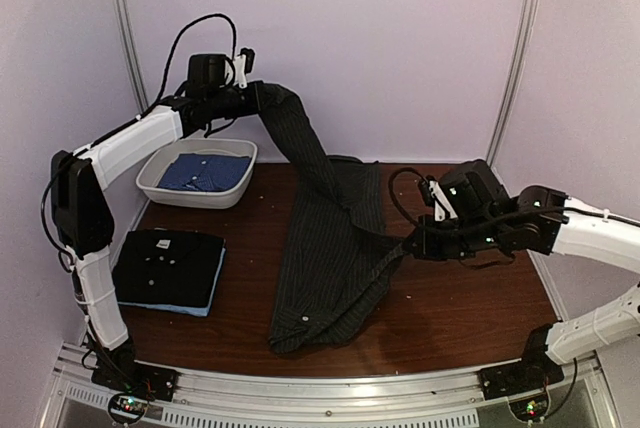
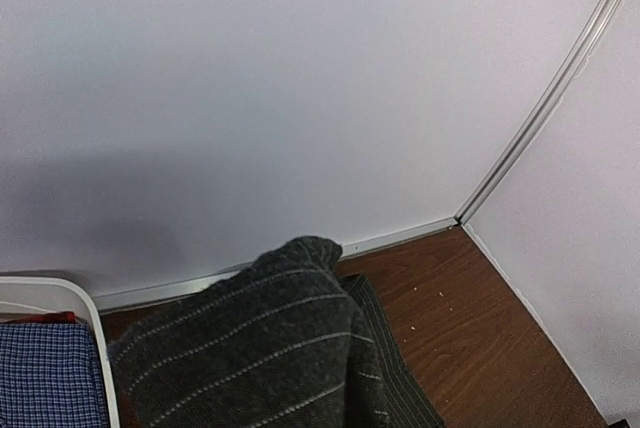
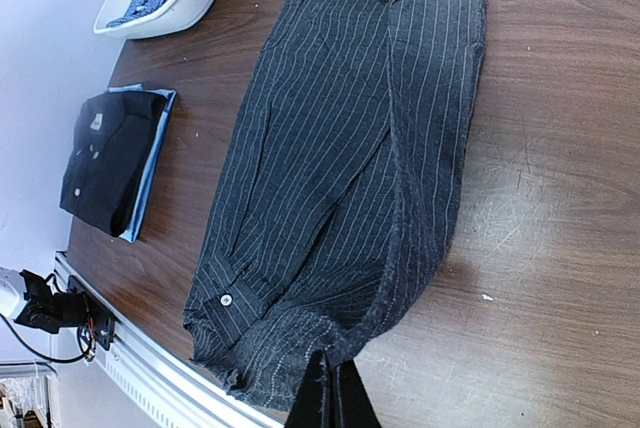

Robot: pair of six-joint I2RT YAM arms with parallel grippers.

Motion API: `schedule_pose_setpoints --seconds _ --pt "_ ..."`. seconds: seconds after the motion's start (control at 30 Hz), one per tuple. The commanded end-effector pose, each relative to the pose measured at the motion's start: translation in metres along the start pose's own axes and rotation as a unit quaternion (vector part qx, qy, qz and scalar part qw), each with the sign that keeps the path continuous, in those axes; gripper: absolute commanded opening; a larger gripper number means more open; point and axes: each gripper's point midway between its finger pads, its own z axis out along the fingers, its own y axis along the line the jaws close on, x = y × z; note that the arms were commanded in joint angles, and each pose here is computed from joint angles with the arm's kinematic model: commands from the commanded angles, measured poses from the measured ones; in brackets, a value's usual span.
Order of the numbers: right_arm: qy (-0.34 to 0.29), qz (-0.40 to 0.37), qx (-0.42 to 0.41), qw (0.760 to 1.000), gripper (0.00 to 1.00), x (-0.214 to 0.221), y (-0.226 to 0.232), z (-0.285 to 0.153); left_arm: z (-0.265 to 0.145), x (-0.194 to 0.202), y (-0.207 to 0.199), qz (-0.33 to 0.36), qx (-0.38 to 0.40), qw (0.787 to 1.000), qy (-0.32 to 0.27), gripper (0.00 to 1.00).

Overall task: Fold and stack the long sleeve shirts
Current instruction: Fold the 1/3-folded shirt at the center of the board.

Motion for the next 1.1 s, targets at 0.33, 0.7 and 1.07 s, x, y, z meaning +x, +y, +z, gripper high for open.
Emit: schedule_pose_setpoints --seconds 0.33,0.7,1.07 --pt "0.04 -0.048 0.031 0.998 0.0 -0.016 0.009 -0.009 0.003 -0.005 -0.012 -0.004 0.036 0.999 -0.019 0.01" --pt "0.166 -0.011 0.086 0.982 0.0 0.087 -0.07 0.014 0.004 -0.003 -0.01 -0.002 0.032 0.999 -0.018 0.01" --pt "0.178 0.018 0.076 0.981 0.0 0.123 -0.094 0.015 0.009 0.003 -0.008 -0.006 0.035 0.999 -0.01 0.02"
